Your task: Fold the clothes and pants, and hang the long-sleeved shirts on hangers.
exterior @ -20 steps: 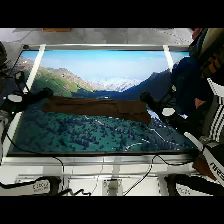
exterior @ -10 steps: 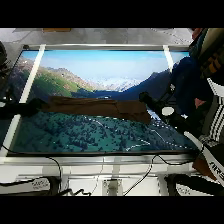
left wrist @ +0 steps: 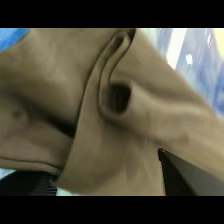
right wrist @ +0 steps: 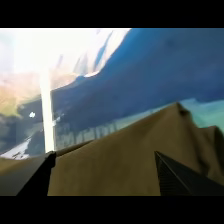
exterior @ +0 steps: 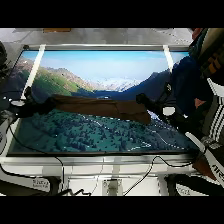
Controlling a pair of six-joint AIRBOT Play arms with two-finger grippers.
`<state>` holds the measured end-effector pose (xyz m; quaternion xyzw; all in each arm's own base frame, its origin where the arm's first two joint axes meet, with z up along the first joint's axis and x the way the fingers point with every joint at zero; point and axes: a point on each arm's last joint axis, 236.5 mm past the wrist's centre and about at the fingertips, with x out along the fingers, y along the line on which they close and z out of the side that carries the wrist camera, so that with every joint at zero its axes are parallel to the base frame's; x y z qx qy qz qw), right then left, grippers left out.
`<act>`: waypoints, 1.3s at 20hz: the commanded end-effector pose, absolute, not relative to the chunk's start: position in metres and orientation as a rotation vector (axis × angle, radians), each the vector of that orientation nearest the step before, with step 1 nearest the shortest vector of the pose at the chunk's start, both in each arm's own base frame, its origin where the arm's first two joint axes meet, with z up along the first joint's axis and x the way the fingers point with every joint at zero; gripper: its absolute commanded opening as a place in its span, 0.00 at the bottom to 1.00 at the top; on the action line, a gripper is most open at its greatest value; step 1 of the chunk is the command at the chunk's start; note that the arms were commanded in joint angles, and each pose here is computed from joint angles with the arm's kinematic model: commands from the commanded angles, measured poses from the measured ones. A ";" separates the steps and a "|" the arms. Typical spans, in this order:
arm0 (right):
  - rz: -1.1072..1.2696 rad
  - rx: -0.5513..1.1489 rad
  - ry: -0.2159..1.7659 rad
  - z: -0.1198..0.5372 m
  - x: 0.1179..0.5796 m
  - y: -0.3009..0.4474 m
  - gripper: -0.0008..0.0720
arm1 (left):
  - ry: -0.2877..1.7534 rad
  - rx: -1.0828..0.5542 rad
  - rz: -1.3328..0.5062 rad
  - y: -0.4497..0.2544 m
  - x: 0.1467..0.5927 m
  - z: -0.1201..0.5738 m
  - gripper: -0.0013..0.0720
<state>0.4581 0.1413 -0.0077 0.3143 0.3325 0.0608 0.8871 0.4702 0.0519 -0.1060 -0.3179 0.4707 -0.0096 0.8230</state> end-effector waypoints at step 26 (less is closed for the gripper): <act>0.708 0.567 1.132 -0.058 0.409 0.437 0.04 | 0.372 -0.184 -0.636 -0.161 0.386 0.237 0.03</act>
